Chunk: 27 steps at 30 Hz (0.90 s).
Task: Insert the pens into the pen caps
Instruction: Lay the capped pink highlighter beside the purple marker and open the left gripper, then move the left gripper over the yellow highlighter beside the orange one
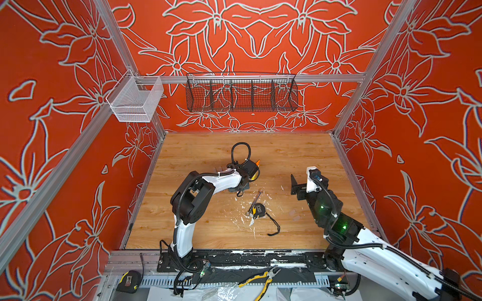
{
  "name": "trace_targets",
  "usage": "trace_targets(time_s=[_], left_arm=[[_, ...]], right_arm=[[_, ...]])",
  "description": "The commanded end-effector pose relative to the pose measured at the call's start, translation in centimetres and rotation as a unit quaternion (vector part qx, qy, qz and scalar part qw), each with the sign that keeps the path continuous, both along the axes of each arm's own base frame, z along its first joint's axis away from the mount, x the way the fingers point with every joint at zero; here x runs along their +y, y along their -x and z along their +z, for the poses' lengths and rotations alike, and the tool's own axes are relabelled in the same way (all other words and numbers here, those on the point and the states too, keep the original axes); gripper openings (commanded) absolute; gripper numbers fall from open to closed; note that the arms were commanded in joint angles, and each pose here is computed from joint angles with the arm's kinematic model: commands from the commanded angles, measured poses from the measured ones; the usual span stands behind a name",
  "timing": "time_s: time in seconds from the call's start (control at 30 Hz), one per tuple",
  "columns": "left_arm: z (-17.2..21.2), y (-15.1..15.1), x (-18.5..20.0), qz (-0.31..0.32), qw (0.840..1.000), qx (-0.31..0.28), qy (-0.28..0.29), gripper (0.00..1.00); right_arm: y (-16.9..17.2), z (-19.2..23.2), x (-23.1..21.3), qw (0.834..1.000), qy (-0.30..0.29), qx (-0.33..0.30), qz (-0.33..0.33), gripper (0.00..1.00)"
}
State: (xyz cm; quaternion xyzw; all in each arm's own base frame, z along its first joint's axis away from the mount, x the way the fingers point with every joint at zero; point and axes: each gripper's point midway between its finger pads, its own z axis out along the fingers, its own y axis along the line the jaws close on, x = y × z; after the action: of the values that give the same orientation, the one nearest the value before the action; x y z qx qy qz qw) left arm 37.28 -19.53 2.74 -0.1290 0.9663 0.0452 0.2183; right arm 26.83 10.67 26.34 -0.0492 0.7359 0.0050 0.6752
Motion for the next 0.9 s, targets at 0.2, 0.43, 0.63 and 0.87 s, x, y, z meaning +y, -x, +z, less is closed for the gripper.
trace_targets(time_s=[0.2, 0.43, 0.63, 0.87], left_arm=[[1.8, -1.5, 0.8, 0.002, 1.000, -0.007, -0.021, 0.29], [6.4, -3.1, -0.8, -0.038, 0.998, -0.047, 0.000, 0.29], [9.4, -4.0, -6.4, -0.163, 0.981, -0.100, 0.029, 0.30], [7.6, -4.9, -10.5, -0.239, 0.969, -0.063, -0.010, 0.29]], right_arm=[[0.3, 0.8, -0.3, 1.000, -0.024, -0.010, 0.010, 0.96], [0.2, 0.6, -0.2, 1.000, -0.026, -0.007, 0.011, 0.96], [0.1, 0.7, -0.4, 0.999, -0.029, -0.008, 0.009, 0.96], [0.1, 0.7, -0.5, 0.999, -0.032, -0.007, 0.009, 0.96]])
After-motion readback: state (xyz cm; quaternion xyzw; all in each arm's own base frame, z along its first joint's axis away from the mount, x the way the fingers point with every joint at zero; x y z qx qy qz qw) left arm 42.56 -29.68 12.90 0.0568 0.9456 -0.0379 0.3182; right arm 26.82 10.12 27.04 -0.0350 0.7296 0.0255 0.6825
